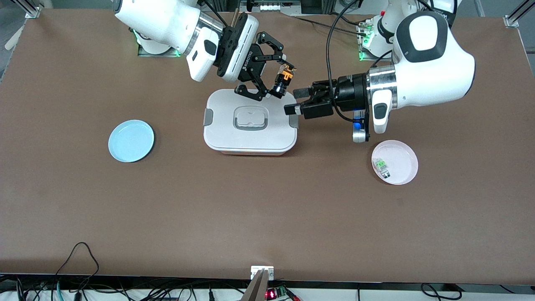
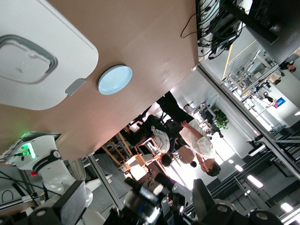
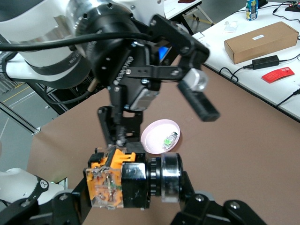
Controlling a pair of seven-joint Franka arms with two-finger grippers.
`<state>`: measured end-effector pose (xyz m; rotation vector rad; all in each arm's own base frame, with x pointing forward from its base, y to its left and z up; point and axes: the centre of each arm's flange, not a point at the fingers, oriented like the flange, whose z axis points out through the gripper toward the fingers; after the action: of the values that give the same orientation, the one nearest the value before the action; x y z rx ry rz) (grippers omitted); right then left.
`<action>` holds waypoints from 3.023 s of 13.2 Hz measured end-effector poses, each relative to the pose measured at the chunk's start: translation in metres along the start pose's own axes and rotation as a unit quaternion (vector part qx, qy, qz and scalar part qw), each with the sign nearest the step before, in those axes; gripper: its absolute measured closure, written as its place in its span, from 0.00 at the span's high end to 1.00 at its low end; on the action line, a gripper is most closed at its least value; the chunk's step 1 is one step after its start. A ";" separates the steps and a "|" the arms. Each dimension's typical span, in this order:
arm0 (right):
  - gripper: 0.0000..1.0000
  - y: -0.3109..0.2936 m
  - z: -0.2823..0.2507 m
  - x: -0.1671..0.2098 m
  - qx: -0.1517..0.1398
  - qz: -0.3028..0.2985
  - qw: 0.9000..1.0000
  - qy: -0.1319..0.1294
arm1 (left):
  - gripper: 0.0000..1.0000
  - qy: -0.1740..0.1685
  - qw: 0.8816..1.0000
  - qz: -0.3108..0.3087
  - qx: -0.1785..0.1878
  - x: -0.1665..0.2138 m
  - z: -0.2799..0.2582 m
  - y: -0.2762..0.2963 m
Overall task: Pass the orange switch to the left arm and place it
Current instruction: 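Grasp the orange switch with the left gripper from the right gripper, then open the right gripper and withdraw while the left gripper carries the switch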
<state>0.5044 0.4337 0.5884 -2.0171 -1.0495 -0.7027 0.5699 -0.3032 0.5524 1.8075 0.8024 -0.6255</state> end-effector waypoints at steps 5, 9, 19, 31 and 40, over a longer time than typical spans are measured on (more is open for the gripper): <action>0.72 0.000 0.000 0.000 0.000 0.000 1.000 0.000 | 0.98 -0.025 0.999 0.011 0.025 -0.018 0.006 -0.004; 0.72 0.000 0.004 -0.004 0.005 0.012 1.000 -0.002 | 0.64 -0.030 0.999 0.021 0.030 -0.022 0.012 -0.008; 0.72 -0.004 0.007 -0.003 0.009 0.021 1.000 0.005 | 0.60 -0.040 0.998 0.027 0.032 -0.021 0.006 -0.009; 1.00 0.000 0.003 0.000 0.007 0.038 0.999 0.011 | 0.41 -0.032 0.999 0.002 0.021 0.013 -0.044 -0.011; 1.00 0.049 -0.012 -0.019 0.004 0.079 0.996 -0.040 | 0.41 -0.023 0.997 0.014 0.069 0.038 -0.081 -0.029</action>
<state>0.5343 0.3967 0.5631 -2.1090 -0.9242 -0.5381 0.5766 -0.2107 0.5362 1.9191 0.7172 -0.7161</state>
